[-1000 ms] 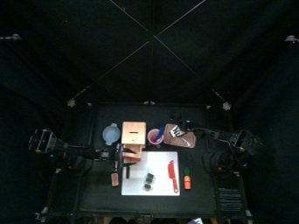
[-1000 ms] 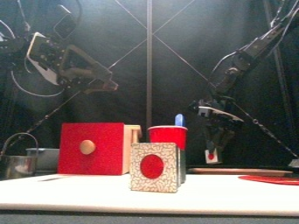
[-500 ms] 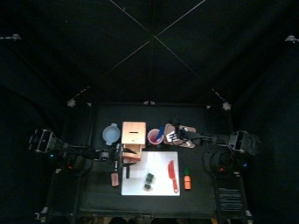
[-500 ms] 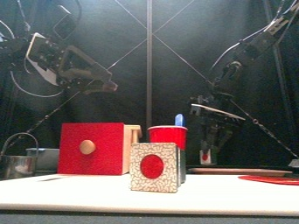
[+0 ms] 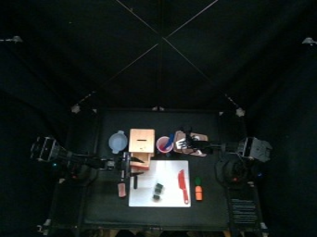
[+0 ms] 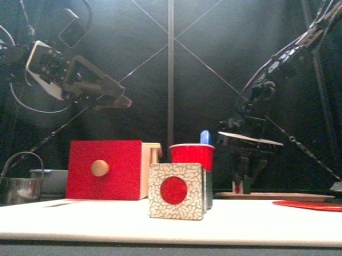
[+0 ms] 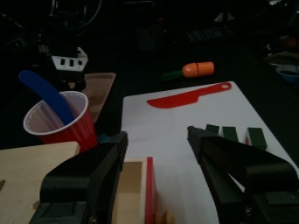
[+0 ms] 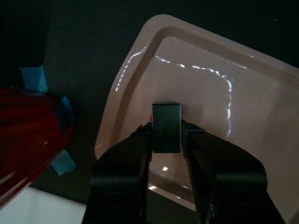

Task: Place sushi on board then cut the sushi with the knife then place the pieces on the plate
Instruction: Place the 4 sushi pieces on the plate

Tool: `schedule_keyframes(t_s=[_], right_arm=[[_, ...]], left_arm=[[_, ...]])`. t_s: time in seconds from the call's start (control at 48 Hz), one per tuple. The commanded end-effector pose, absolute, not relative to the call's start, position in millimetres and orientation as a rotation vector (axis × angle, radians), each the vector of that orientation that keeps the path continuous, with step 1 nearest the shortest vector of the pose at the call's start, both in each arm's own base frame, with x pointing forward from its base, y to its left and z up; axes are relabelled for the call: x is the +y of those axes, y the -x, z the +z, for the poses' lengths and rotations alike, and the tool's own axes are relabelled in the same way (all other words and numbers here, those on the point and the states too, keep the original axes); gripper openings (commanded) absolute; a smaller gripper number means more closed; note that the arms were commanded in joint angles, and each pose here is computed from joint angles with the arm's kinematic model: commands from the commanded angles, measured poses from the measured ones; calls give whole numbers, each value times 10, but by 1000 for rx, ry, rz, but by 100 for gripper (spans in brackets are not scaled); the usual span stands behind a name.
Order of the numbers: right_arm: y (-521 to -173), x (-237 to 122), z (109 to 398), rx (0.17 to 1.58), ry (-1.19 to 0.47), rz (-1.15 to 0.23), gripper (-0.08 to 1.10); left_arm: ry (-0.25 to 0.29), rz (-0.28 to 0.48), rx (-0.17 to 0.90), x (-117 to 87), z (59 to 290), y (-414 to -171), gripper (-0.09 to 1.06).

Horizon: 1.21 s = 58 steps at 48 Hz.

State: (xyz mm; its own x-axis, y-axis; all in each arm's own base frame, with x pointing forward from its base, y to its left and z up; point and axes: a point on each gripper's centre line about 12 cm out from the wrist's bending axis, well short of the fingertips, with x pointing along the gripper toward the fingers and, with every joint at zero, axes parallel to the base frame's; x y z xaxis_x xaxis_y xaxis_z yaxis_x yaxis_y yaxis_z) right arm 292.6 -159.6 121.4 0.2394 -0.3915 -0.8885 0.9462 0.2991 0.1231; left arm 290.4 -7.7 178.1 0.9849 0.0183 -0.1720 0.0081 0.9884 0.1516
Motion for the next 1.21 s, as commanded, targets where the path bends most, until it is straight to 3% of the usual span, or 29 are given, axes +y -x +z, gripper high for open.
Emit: schedule_keyframes(t_s=[0.021, 0.438, 0.875, 1.208], right_arm=[[-2978, -1609, 1293, 845, -774, -1039, 65], [-3033, -1546, 1389, 827, -755, -1001, 90], [-3234, -1235, 1852, 727, -711, -866, 91], [-3174, -806, 2205, 662, -721, -731, 91]], left_arm=[[-152, 7, 157, -78, 1823, -2926, 91], [-152, 7, 157, -78, 1823, -2926, 91], [-151, 8, 142, -80, 1870, -2964, 91], [-150, 9, 124, -83, 1928, -3009, 91]])
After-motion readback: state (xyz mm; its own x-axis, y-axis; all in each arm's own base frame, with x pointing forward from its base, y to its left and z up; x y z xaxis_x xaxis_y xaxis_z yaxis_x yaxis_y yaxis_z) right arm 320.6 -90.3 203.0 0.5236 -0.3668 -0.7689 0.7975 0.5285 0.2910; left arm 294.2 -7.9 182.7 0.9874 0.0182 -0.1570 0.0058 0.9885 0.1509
